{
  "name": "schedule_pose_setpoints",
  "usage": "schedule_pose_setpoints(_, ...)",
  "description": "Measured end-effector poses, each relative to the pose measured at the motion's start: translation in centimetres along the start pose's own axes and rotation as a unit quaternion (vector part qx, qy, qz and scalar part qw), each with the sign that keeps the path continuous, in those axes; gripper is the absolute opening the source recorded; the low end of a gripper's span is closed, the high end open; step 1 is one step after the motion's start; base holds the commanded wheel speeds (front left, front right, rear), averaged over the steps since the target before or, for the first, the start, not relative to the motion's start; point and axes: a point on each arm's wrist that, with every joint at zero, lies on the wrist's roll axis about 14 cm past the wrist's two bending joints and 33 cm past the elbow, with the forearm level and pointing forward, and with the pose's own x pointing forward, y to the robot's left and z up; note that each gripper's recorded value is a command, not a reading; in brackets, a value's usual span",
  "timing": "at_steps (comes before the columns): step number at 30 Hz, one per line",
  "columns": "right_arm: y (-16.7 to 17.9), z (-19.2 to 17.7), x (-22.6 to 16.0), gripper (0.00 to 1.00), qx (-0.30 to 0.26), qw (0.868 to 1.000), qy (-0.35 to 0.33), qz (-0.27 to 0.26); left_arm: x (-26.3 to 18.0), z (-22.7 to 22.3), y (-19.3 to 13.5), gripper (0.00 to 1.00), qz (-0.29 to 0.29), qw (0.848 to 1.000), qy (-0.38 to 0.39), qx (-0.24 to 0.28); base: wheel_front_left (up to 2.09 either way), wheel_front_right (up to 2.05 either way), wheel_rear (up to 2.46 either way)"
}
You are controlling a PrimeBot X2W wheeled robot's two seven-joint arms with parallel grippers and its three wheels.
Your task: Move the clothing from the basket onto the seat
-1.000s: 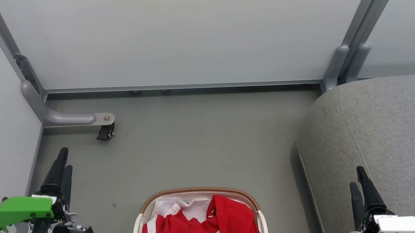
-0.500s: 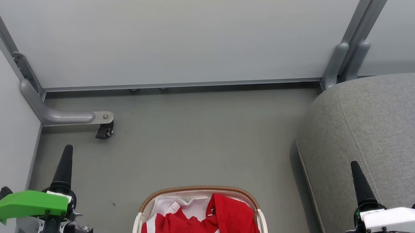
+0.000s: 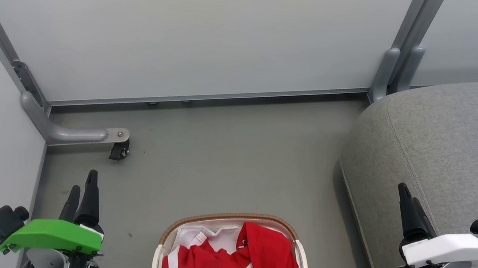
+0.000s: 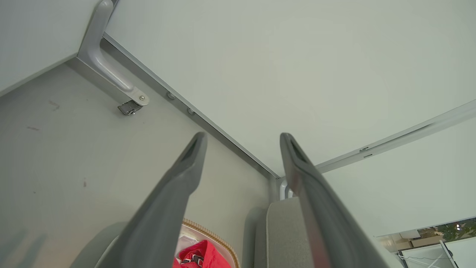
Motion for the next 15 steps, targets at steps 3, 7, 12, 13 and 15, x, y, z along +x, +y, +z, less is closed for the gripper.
schedule_pose_setpoints(3,0.0,-0.1,-0.1,1.00,-0.026,1.000,0.002,0.001,-0.1,-0.1,0.1,1.00,0.001,1.000,0.001,0.026,0.00,0.00,0.00)
schedule_pose_setpoints(7,-0.2,-0.4,-0.1,1.00,-0.051,0.999,0.004,0.000,-0.2,-0.5,0.5,1.00,0.004,0.998,0.005,0.057,0.00,0.00,0.00)
schedule_pose_setpoints(12,-0.4,-0.7,-0.2,1.00,-0.084,0.996,0.011,0.001,-0.3,-1.1,0.5,1.00,0.002,0.995,0.013,0.094,0.00,0.00,0.00)
schedule_pose_setpoints(13,-0.4,-0.8,-0.2,1.00,-0.093,0.996,0.012,0.002,-0.3,-1.2,0.4,1.00,0.000,0.995,0.013,0.103,0.00,0.00,0.00)
schedule_pose_setpoints(15,-0.4,-0.9,-0.2,1.00,-0.104,0.994,0.013,0.003,-0.3,-1.4,0.4,1.00,-0.002,0.993,0.016,0.119,0.00,0.00,0.00)
